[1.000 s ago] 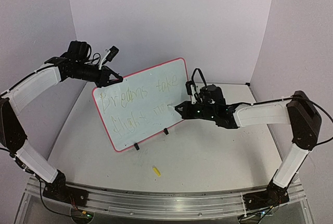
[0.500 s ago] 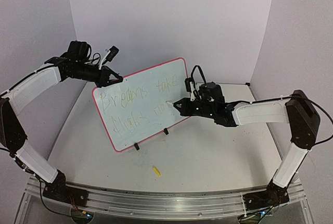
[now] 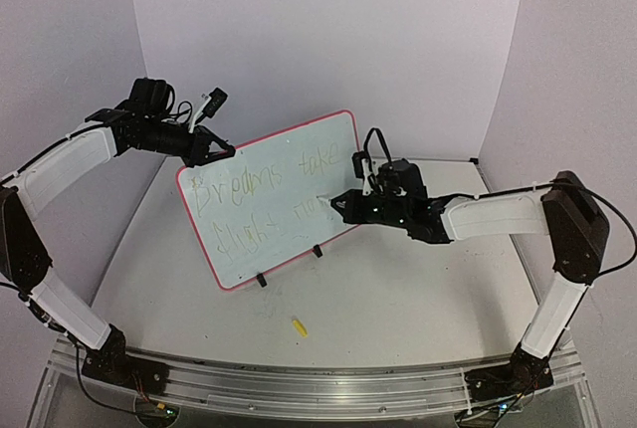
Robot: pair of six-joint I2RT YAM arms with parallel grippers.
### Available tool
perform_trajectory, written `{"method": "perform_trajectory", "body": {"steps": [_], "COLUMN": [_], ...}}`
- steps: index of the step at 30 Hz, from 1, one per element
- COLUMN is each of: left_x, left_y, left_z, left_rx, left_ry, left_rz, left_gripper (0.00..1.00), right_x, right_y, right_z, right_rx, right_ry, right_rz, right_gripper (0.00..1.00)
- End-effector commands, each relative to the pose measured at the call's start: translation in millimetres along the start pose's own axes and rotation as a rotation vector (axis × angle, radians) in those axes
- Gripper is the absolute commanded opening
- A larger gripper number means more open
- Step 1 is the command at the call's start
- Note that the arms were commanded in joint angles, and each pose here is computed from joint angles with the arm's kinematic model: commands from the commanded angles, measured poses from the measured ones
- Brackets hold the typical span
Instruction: Write a sentence on the whiteboard
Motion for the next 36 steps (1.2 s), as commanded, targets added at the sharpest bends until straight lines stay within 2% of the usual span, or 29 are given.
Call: {"method": "perform_trajectory", "body": {"steps": [1, 20, 36], "left_x": [-34.9, -34.1, -33.4], "left_y": [-50.4, -49.7, -48.7], "left_z": [-21.7, -22.3, -22.8], "left_rx": [0.093, 0.091, 0.089], "left_ry": [-0.163, -0.161, -0.161], "left_rz": [0.182, 0.181, 0.177], "left_gripper": [0.00, 0.00, 0.00], "right_x": [-0.9, -3.8, 21.8], "right_y": [-4.9, -14.0, -11.9], "right_z": [-5.3, -16.4, -23.1], "right_rx": [-0.014, -0.024, -0.025], "right_ry": [-0.029, -0.078, -0.147], "right_rz": [-0.014, -0.002, -0.052], "right_gripper": [0.00, 0.00, 0.00]}}
Point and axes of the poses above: each gripper's point midway between its finger pads, its own x axis back along the fingers, its own z axis along the line the jaws close on, y = z × x, the point moved 8 cm from there along x, back along the fingers, and after that the axes turned 10 degrees about -x, right-handed, at the moved point
